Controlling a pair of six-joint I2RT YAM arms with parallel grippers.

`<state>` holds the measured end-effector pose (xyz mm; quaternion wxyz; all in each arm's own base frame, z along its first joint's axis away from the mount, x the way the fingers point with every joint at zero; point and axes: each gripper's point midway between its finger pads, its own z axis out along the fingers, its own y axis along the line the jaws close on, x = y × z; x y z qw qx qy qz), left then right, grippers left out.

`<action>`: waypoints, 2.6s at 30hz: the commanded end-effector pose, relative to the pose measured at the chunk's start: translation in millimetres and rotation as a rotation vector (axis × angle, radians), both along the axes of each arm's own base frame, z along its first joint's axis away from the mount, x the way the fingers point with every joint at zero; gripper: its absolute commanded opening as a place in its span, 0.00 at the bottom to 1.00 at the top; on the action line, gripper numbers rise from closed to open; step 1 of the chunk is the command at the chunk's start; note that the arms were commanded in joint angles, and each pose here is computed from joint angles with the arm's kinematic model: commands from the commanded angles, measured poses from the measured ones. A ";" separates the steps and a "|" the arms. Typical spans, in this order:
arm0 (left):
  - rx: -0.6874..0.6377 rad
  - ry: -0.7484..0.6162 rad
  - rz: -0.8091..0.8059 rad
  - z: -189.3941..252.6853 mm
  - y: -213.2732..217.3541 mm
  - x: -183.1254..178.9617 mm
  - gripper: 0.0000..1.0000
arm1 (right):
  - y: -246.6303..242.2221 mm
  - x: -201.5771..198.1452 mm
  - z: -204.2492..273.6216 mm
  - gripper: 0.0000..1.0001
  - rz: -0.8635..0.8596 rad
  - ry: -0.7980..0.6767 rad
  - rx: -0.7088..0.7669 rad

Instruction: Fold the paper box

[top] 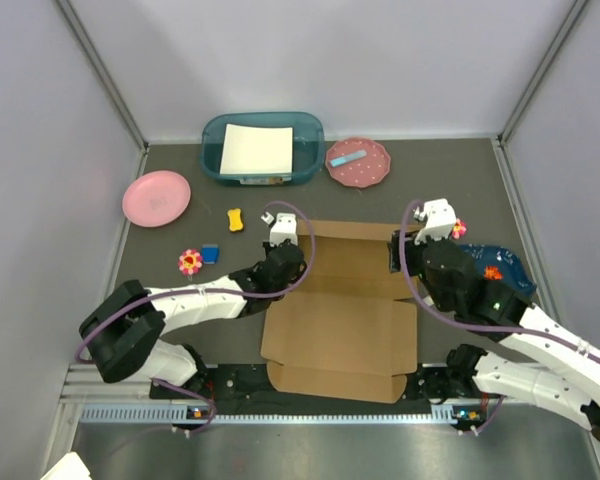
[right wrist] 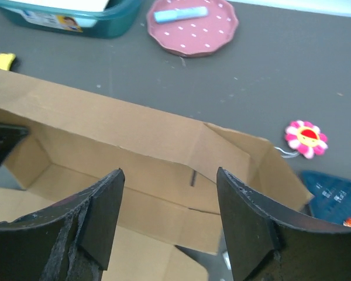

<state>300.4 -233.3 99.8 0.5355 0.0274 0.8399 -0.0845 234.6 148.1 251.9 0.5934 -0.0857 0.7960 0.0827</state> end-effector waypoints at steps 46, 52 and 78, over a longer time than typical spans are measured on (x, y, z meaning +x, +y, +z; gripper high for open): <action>0.058 0.173 0.107 -30.2 41.6 -33.7 0.00 | 24.5 14.1 -91.5 0.00 -0.142 0.293 0.283; 0.063 0.185 0.115 -36.2 45.2 -37.3 0.00 | 33.6 10.2 -100.6 0.04 -0.132 0.337 0.339; 0.162 0.289 0.114 -36.4 48.6 -41.8 0.00 | -40.7 -38.3 -164.1 0.53 -0.421 0.466 0.299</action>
